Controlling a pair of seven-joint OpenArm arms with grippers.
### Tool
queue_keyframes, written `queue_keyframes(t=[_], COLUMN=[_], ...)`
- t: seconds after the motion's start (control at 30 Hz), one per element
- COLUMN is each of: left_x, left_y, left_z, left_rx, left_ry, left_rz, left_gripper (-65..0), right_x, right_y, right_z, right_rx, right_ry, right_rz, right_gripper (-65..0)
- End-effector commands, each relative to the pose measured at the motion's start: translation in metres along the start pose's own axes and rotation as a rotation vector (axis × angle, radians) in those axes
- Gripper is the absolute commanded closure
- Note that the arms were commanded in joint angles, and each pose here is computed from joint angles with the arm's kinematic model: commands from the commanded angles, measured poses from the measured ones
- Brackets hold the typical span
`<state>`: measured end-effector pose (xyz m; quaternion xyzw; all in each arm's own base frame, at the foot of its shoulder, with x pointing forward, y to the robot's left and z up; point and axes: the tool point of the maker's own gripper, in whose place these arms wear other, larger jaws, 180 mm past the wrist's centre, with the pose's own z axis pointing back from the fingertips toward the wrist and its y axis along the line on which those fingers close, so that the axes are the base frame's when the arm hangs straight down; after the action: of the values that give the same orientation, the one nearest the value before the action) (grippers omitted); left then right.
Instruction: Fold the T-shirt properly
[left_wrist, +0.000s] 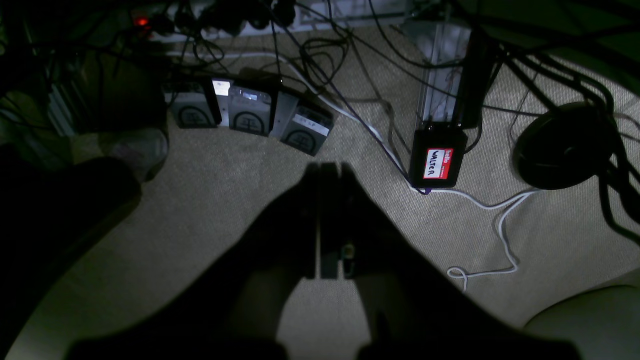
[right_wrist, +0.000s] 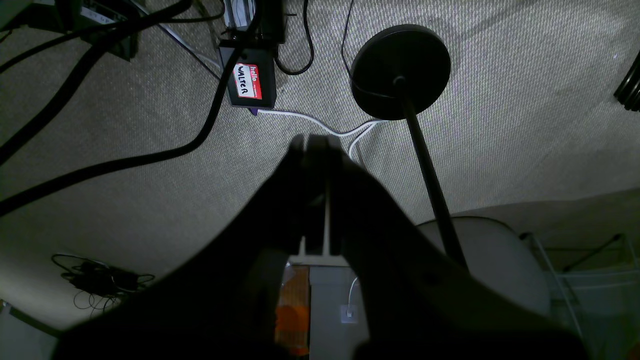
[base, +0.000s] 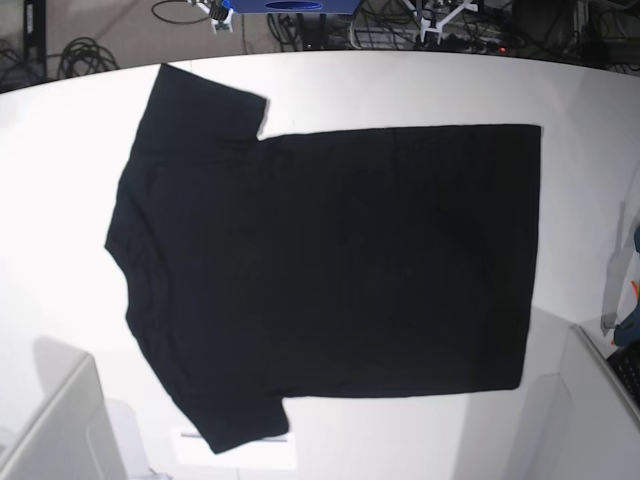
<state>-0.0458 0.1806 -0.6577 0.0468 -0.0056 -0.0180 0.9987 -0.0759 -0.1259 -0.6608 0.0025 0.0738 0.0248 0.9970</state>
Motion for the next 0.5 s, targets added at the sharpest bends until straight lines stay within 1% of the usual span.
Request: queue_keyframes(t=[0.0,0.07,0.17,0.47], left_x=[-0.006,-0.005,-0.005,-0.007], left_y=[0.002,0.0,-0.013,-0.013], left_z=[0.001,0.001,0.001,0.001], left_rx=[0.006,0.003,-0.017,-0.017], left_ry=[0.006,0.005,0.004,0.01], left_rz=[-0.002,-0.004,-0.015,-0.013], left_gripper=[0.0,0.0,0.0,0.0], right_x=[-0.005,-0.006,-0.006,-0.004], right_y=[-0.005,-0.005,-0.005,-0.005], right_z=[0.0,0.0,0.0,0.0], right_rx=[-0.013,-0.013,-0.013,-0.013], right_ry=[0.007,0.013,0.013,0.007], right_rz=[0.002,0.003,0.003,0.003], right_gripper=[0.0,0.0,0.0,0.0])
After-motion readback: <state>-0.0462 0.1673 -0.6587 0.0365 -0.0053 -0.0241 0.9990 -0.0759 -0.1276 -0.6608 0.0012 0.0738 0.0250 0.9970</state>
